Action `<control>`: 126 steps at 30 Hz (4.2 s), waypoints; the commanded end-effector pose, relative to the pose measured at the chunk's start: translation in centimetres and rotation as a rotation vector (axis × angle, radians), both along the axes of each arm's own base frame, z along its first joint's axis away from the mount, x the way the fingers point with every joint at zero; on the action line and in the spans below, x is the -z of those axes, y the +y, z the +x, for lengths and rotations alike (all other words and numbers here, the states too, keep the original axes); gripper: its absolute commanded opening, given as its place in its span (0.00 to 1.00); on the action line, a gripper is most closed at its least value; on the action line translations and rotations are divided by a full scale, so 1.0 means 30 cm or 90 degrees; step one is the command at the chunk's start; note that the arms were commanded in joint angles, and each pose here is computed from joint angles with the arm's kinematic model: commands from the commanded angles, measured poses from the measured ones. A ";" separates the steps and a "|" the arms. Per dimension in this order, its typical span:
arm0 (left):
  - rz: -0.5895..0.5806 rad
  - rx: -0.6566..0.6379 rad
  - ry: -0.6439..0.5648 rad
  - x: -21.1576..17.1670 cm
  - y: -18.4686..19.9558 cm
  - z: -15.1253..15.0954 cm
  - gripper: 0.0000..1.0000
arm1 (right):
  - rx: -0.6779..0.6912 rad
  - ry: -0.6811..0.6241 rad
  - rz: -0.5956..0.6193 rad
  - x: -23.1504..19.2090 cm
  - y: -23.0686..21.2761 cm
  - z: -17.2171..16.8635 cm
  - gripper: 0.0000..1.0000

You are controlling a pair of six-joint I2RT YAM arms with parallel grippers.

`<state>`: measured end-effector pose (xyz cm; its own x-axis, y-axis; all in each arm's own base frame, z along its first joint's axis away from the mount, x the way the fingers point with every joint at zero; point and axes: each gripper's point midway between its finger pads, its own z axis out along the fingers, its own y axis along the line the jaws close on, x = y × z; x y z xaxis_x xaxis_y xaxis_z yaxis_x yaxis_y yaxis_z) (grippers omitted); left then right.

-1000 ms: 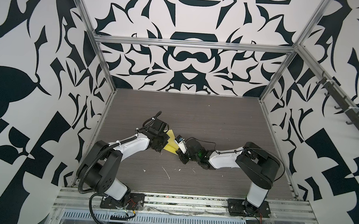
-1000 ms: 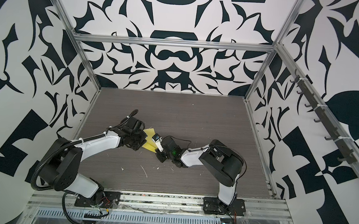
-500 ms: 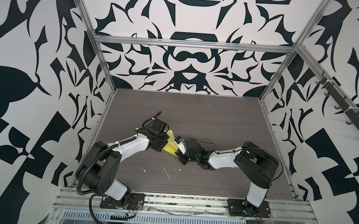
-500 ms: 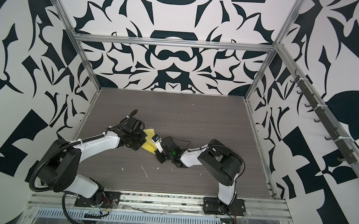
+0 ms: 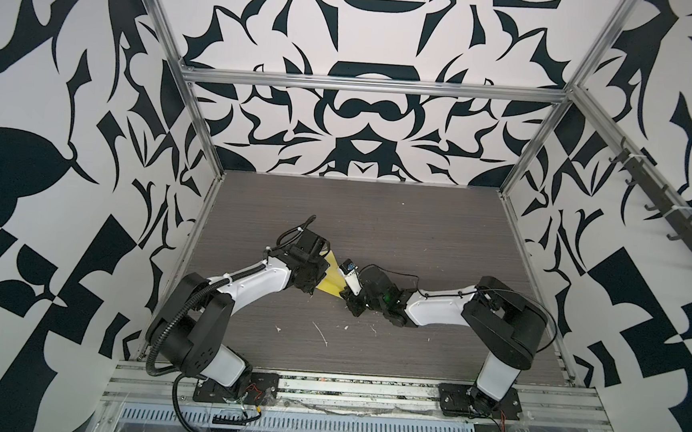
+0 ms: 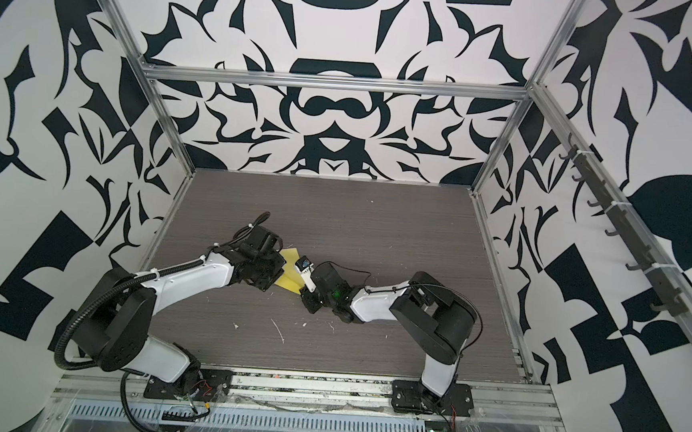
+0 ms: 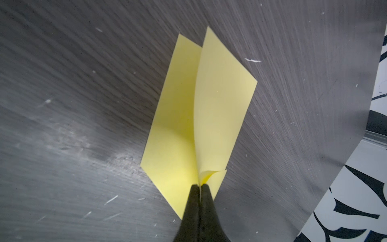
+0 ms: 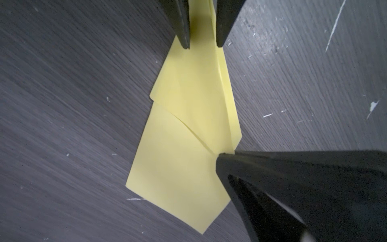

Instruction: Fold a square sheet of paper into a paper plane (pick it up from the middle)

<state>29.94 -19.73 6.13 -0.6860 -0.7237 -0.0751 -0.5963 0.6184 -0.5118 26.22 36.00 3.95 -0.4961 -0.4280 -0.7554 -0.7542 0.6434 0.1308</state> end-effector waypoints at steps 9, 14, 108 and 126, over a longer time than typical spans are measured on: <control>0.013 -0.025 -0.005 -0.021 0.001 0.006 0.00 | 0.006 0.011 0.008 -0.001 0.016 0.001 0.15; 0.012 -0.026 -0.006 -0.023 0.001 0.004 0.00 | 0.003 0.024 0.019 0.010 0.026 -0.007 0.14; -0.089 -0.042 0.028 -0.006 0.114 0.009 0.03 | -0.112 -0.076 0.069 -0.050 0.060 -0.005 0.12; -0.044 -0.054 -0.085 -0.177 0.245 0.024 0.57 | -0.112 0.029 0.107 -0.033 0.097 -0.026 0.06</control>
<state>31.05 -13.27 10.30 -0.6139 -0.7871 -0.0606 -0.5933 0.5107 -0.6222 25.10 37.71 3.59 -0.4322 -0.4232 -0.7963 -0.8491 0.4882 0.2014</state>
